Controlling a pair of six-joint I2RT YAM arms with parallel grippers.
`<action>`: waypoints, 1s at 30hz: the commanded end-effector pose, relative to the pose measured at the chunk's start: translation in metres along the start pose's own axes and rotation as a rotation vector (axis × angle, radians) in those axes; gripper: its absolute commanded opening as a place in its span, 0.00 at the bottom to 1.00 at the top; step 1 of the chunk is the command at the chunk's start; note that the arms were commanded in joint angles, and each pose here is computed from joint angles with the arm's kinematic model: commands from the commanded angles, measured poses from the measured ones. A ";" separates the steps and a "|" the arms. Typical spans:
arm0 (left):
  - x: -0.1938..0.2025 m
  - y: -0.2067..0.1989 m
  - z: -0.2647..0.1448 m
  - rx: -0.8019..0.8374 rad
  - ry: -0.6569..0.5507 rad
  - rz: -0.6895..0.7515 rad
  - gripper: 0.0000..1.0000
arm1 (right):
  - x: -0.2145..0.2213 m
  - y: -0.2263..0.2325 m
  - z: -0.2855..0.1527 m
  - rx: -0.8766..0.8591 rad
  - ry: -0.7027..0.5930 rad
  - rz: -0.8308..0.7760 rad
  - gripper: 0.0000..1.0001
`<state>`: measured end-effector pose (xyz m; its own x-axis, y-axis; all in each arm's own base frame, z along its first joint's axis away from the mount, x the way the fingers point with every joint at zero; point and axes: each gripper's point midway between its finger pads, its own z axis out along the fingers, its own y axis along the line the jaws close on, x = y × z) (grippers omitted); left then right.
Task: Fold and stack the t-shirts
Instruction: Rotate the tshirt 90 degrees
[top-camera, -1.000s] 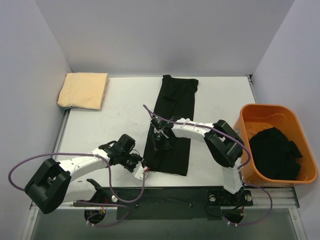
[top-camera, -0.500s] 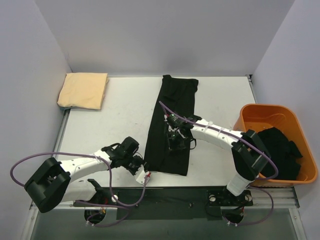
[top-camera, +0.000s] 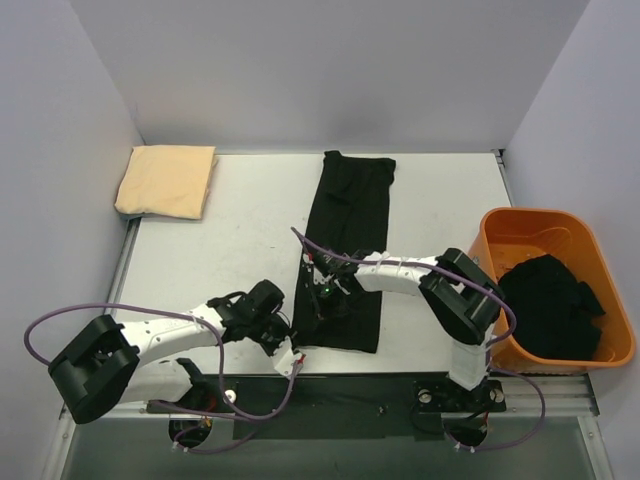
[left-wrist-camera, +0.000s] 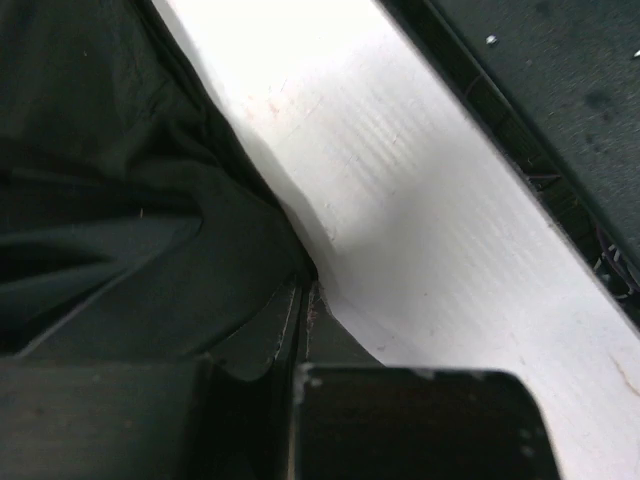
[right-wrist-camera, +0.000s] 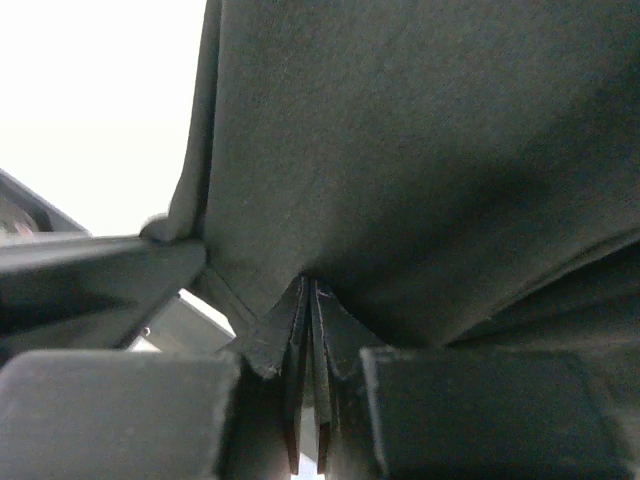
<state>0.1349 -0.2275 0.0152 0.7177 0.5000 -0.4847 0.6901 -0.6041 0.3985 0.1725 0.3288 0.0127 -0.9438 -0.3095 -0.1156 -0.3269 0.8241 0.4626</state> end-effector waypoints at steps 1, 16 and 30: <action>-0.015 -0.029 0.000 0.113 -0.010 -0.097 0.00 | 0.049 -0.026 -0.004 0.031 0.099 0.055 0.00; -0.058 -0.021 0.005 0.143 -0.086 -0.153 0.00 | -0.023 -0.038 -0.083 0.043 -0.130 0.101 0.00; -0.051 -0.018 0.007 0.110 -0.051 -0.127 0.00 | -0.080 -0.126 -0.046 0.260 -0.132 0.247 0.00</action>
<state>0.0837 -0.2360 0.0193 0.6070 0.5725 -0.5512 0.7654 -0.6077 0.2116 0.2963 0.2698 0.0081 -0.9828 -0.0617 -0.1738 -0.1185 0.9336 0.3383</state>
